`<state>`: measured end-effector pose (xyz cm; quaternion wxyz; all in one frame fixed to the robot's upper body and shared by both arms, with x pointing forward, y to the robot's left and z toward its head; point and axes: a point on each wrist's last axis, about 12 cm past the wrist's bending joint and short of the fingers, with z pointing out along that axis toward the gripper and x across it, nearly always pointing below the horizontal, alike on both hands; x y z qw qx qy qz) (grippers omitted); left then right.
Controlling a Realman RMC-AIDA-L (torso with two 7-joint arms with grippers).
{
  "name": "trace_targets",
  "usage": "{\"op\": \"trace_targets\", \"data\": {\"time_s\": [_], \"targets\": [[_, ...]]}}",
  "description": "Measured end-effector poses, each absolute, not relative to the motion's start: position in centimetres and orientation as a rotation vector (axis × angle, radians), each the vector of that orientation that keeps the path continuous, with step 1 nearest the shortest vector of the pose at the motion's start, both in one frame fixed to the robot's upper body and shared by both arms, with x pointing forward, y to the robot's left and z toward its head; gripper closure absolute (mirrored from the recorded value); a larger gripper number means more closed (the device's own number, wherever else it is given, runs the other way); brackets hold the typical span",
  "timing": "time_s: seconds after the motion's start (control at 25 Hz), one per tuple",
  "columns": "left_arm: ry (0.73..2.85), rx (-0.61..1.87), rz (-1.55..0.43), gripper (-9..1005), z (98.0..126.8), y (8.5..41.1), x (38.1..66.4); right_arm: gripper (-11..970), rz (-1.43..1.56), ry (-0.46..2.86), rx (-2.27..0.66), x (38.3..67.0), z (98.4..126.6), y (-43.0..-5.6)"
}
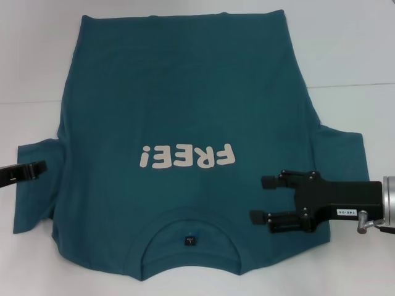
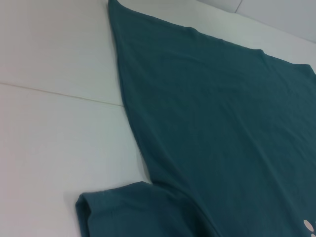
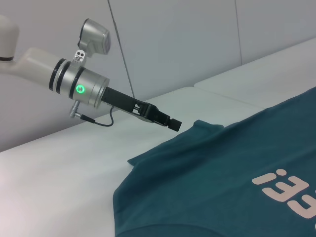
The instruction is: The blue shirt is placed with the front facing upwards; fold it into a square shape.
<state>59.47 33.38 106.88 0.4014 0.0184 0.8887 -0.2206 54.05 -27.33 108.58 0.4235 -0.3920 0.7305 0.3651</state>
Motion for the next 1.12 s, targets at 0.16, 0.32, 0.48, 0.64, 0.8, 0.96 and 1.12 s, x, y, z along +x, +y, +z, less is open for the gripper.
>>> {"op": "trace_targets", "data": {"time_s": [0.16,0.32,0.48,0.64,0.8,0.96,1.12], "targets": [[2.245,0.047,-0.556,974,106.9,33.4,59.5,39,0.913,1.827,-0.982,54.1,108.6,-27.3],[2.23,0.047,-0.534,973,107.1,34.0,59.1,40,0.913,1.826,-0.983,54.1,108.6,-27.3],[2.213,-0.033,-0.542,949,107.3,35.1,58.4,40,0.913,1.828,-0.981,54.1,108.6,-27.3],[2.21,-0.155,-0.562,900,107.2,36.4,57.7,40,0.914,1.828,-0.982,54.1,108.6,-27.3],[2.221,-0.183,-0.55,852,106.9,37.2,57.2,40,0.916,1.824,-0.984,54.1,108.6,-27.1],[2.246,-0.158,-0.519,719,106.6,37.1,57.2,40,0.919,1.821,-0.986,54.2,108.7,-27.0],[2.276,-0.118,-0.481,561,106.3,36.7,57.4,39,0.921,1.82,-0.987,54.2,108.7,-27.0]]}}
